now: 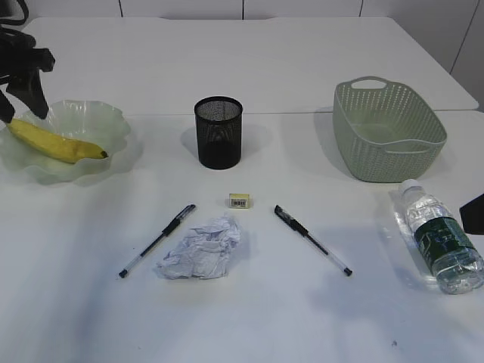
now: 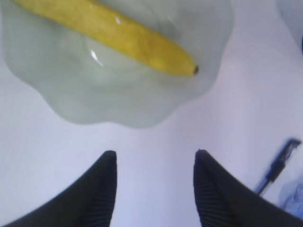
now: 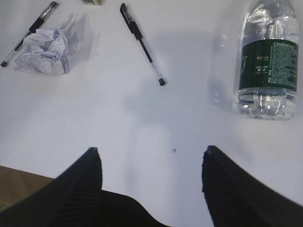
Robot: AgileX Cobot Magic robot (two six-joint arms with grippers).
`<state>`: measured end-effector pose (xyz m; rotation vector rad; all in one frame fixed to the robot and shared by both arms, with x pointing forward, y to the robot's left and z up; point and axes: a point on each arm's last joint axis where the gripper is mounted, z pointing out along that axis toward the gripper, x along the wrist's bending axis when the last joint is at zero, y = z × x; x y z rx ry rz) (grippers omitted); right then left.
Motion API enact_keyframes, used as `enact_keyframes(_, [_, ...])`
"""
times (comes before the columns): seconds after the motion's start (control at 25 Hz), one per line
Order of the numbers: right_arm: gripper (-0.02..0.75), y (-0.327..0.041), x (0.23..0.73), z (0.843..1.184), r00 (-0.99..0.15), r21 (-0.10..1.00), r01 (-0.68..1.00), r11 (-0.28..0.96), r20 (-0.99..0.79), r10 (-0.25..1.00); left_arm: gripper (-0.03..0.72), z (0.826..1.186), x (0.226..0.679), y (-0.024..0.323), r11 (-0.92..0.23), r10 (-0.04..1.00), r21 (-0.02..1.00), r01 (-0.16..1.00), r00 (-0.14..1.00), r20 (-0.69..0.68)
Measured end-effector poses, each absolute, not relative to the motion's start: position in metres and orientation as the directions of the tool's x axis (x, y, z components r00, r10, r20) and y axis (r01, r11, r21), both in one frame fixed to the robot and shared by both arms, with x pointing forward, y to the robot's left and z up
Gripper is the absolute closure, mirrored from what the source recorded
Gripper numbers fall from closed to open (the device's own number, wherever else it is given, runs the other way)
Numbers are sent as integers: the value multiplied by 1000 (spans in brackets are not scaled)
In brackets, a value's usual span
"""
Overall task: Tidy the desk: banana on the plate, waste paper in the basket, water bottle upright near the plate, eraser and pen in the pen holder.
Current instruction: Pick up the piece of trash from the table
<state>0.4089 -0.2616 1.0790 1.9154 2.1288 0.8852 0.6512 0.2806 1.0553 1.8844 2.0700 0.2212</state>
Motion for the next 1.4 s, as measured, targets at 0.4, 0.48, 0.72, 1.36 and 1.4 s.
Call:
enact_keyframes(0.4, [242, -261, 407, 1078, -179, 492, 870, 22, 275, 945, 338, 1043, 595, 274, 50, 993, 260, 964, -19, -117])
enact_keyframes(0.48, [242, -261, 407, 1078, -179, 492, 870, 22, 275, 945, 338, 1045, 580, 275, 50, 993, 266, 963, -20, -116])
enact_keyframes(0.72, [242, -262, 407, 1078, -180, 487, 873, 26, 272, 945, 340, 1047, 537, 277, 41, 994, 258, 965, -13, -112])
enact_keyframes(1.36, [242, -230, 454, 1099, -392, 465, 843, 269, 189, 900, 340, 1051, 446, 280, 59, 989, 349, 935, -8, -145])
enact_keyframes(1.4, [242, -222, 458, 1097, -424, 454, 836, 310, 174, 889, 340, 1054, 443, 280, 59, 989, 363, 930, -6, -146])
